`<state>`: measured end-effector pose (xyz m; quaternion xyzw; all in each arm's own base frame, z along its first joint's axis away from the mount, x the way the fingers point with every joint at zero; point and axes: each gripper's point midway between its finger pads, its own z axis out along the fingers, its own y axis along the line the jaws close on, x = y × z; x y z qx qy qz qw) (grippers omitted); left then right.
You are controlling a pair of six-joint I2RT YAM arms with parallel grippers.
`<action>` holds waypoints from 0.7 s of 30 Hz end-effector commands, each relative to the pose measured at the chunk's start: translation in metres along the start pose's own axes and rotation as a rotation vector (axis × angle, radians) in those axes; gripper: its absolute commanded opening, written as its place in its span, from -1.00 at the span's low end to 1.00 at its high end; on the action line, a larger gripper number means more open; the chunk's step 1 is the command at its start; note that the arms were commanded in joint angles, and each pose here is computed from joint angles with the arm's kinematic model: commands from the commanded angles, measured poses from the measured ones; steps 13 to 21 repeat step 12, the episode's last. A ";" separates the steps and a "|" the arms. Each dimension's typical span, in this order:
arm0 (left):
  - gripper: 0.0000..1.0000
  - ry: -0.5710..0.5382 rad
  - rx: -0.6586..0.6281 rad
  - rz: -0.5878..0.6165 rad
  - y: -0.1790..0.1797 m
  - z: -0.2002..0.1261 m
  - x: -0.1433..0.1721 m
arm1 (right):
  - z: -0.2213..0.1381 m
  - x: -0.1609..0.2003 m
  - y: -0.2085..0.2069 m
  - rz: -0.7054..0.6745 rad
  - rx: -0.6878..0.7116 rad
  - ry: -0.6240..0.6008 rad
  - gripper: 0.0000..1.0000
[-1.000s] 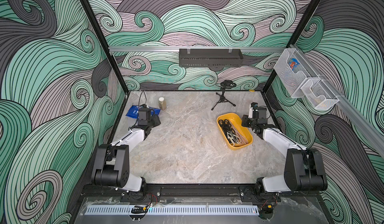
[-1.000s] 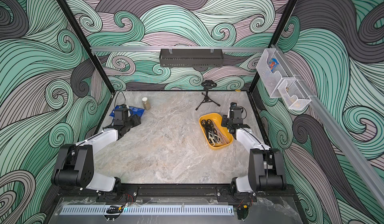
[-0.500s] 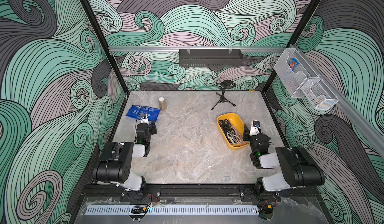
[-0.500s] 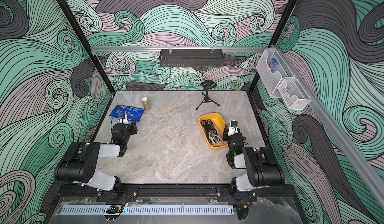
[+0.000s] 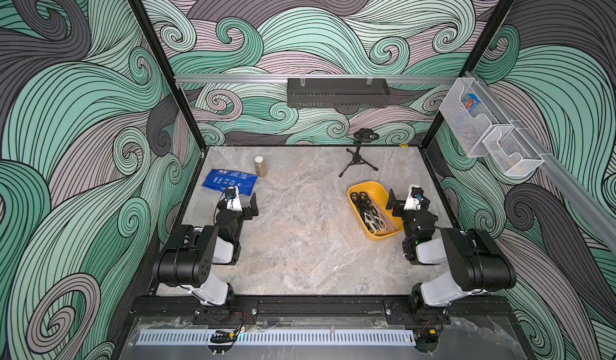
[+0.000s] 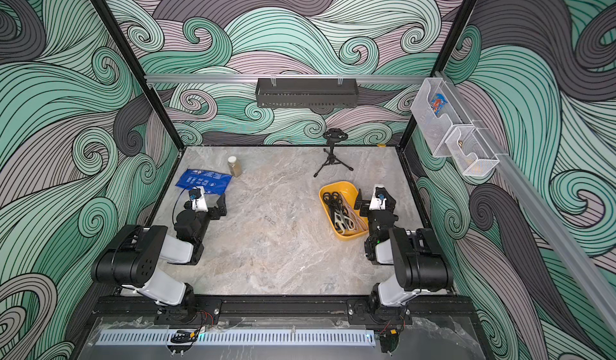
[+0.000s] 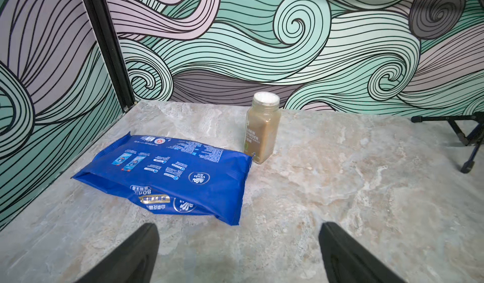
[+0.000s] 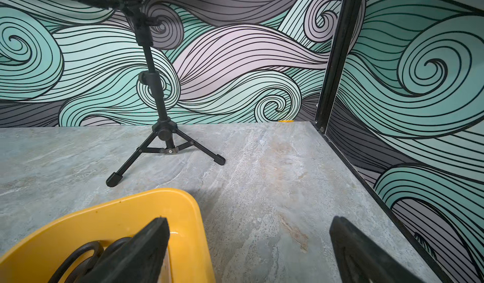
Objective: Put the scissors into the storage box
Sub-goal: Reset both arms
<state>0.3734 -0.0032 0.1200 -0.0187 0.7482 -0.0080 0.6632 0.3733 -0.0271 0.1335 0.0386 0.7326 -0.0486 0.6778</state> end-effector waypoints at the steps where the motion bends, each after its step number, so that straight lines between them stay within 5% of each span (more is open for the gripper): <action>1: 0.97 -0.056 0.014 0.013 -0.001 0.001 -0.014 | 0.000 -0.003 0.001 0.013 -0.008 -0.011 1.00; 21: 0.85 -0.055 0.012 0.014 -0.001 0.002 -0.014 | 0.000 -0.002 0.002 0.011 -0.018 -0.008 1.00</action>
